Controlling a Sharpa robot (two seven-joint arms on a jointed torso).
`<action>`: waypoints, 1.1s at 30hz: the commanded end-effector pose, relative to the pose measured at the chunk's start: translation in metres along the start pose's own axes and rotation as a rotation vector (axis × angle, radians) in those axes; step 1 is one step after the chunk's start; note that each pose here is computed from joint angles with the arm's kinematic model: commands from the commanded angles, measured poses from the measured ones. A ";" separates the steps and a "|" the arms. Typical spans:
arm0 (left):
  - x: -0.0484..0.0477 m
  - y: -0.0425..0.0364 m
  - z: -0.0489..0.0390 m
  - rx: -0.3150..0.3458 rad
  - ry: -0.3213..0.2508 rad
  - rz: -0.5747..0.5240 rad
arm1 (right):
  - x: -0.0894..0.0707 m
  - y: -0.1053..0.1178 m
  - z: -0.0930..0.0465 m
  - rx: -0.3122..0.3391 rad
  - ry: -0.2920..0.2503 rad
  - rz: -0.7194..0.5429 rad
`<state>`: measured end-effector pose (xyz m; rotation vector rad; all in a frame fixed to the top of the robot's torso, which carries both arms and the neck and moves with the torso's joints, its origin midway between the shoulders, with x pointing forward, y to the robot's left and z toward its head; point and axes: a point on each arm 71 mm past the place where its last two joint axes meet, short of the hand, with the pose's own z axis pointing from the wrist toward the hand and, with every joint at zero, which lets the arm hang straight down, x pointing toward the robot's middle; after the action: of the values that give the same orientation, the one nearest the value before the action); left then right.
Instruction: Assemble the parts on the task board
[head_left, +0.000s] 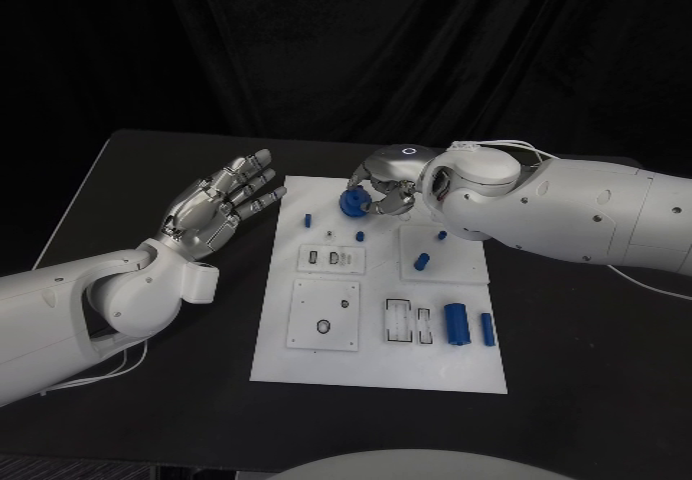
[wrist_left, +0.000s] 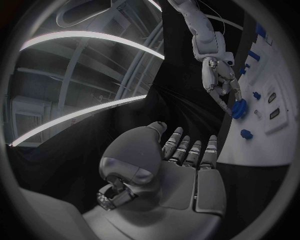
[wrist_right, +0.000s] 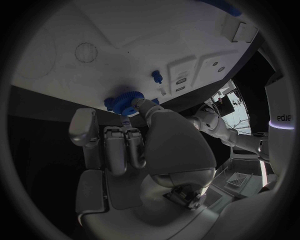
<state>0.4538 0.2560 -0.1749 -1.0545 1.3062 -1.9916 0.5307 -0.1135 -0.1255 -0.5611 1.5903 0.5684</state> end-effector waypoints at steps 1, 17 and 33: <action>0.0017 -0.0006 0.0006 0.012 0.018 -0.010 | 0.007 -0.002 -0.003 0.019 0.026 0.002; 0.0013 -0.0002 0.0009 0.009 0.018 -0.010 | 0.010 -0.002 -0.004 0.020 0.033 0.005; 0.0009 0.0005 0.0018 0.006 0.021 -0.011 | 0.008 0.004 0.002 0.014 -0.012 0.008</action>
<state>0.4554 0.2557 -0.1755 -1.0535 1.3094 -1.9940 0.5301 -0.1120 -0.1314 -0.5540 1.5990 0.5655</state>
